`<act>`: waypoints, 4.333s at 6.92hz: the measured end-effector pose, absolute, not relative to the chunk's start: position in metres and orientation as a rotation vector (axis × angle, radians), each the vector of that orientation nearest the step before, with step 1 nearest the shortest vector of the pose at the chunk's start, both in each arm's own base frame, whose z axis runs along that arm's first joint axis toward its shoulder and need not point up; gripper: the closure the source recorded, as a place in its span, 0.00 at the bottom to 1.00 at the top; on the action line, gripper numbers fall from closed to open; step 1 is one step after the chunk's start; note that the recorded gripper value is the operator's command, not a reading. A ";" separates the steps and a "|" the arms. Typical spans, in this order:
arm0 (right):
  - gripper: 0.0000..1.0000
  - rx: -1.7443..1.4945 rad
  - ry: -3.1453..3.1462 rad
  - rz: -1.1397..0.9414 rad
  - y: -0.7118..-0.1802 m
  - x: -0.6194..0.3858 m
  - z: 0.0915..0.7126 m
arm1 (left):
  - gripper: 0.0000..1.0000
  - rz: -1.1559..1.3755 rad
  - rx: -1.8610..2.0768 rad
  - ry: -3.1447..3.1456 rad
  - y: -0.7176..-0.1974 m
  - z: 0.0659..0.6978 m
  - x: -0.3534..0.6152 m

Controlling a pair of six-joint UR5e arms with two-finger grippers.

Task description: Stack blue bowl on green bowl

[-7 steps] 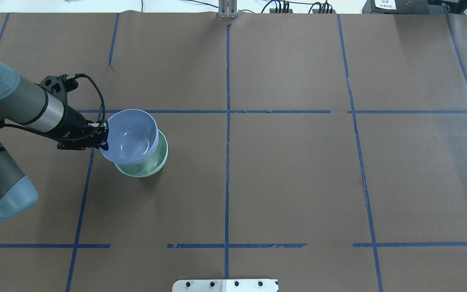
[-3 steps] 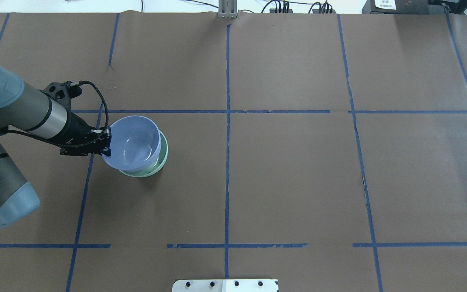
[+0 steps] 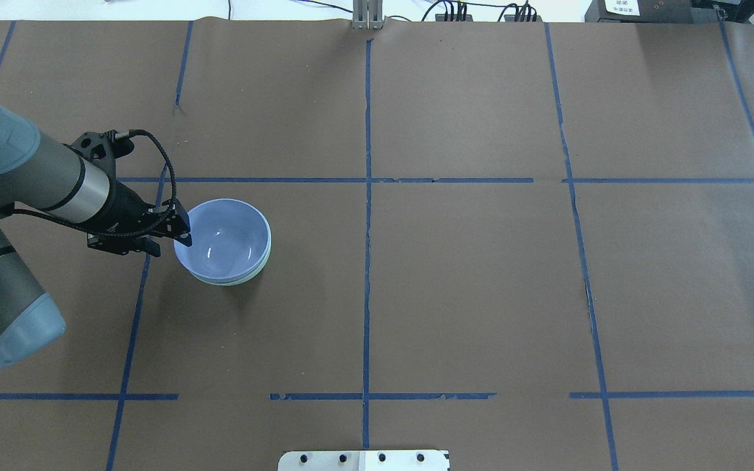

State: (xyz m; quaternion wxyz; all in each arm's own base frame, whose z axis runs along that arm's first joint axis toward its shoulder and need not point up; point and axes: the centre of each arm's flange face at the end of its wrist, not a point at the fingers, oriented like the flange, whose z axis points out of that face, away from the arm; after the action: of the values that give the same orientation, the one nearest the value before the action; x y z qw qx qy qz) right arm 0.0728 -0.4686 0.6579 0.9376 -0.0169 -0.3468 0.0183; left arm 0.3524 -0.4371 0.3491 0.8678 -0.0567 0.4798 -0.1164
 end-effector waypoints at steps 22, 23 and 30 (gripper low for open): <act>0.00 -0.034 -0.708 0.037 -0.469 0.073 0.658 | 0.00 0.120 0.113 0.751 -0.441 0.654 -0.067; 0.00 -0.035 -0.708 0.037 -0.469 0.073 0.658 | 0.00 0.120 0.114 0.751 -0.441 0.654 -0.067; 0.00 -0.034 -0.708 0.038 -0.469 0.073 0.658 | 0.00 0.125 0.129 0.749 -0.446 0.647 -0.068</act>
State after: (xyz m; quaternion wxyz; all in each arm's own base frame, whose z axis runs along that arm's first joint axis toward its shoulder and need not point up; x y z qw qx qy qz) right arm 0.0728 -0.4686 0.6579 0.9376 -0.0169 -0.3468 0.0184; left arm -0.0678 -0.4460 0.6467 0.9268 0.0629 0.3651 0.0610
